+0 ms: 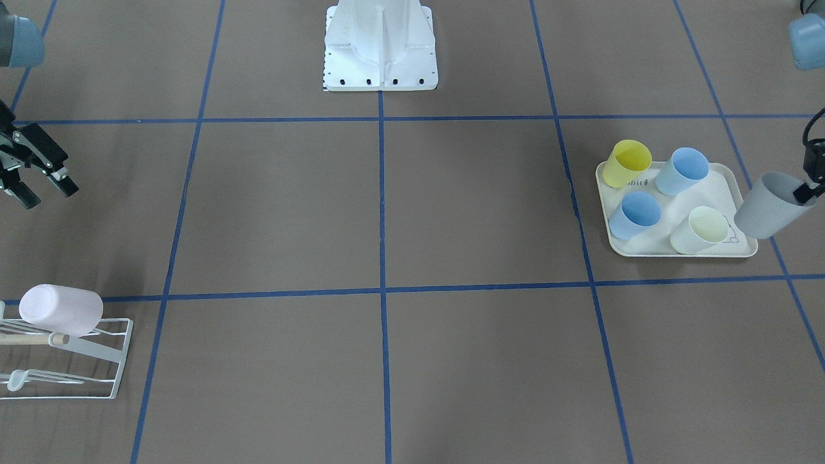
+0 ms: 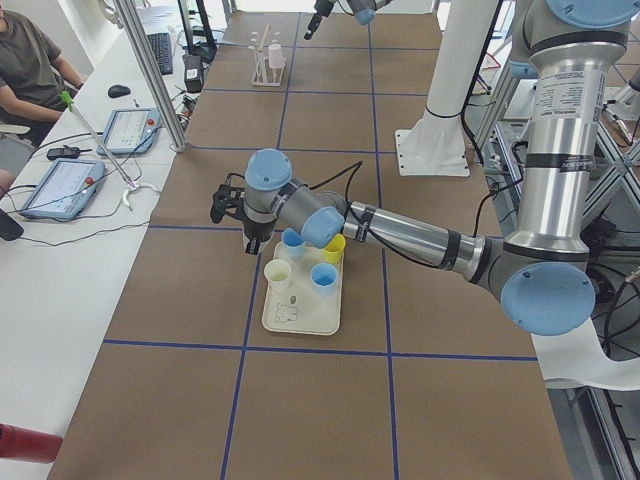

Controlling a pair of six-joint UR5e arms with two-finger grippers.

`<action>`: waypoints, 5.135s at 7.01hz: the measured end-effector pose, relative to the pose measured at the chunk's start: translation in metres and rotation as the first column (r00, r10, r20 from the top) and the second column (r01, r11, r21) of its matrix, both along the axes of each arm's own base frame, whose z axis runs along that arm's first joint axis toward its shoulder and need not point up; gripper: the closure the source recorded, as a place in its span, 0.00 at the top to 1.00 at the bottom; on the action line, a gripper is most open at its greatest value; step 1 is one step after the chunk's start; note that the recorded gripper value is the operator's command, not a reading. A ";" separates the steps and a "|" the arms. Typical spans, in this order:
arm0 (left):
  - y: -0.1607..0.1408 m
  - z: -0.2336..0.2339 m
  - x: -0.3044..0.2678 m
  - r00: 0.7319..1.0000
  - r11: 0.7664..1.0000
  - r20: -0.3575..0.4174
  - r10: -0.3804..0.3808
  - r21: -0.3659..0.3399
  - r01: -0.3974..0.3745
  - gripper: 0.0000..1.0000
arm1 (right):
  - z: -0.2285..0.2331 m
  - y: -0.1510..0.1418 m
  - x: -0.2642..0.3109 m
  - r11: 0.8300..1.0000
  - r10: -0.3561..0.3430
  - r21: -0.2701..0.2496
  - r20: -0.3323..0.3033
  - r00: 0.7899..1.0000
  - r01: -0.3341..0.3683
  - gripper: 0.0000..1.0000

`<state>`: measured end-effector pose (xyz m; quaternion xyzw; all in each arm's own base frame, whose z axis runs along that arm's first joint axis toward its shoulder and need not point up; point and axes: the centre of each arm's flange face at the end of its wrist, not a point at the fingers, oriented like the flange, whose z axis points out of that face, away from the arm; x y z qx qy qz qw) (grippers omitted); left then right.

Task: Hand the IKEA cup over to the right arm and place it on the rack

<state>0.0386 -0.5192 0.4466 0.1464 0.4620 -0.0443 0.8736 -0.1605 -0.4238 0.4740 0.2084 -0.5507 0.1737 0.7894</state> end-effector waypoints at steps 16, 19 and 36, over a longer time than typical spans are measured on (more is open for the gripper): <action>0.106 -0.326 0.369 0.242 0.896 -0.921 -0.306 -0.365 -0.255 0.00 | -0.277 -0.008 -0.138 0.801 0.259 -0.445 0.860 0.439 0.400 1.00; 0.104 -0.332 0.377 0.245 0.897 -0.922 -0.300 -0.360 -0.255 0.00 | -0.277 -0.006 -0.144 0.796 0.263 -0.449 0.860 0.437 0.405 1.00; 0.074 -0.308 0.400 0.465 0.957 -0.850 -0.249 -0.291 -0.020 0.99 | -0.008 -0.083 0.063 0.938 0.332 0.082 0.062 0.941 -0.336 0.00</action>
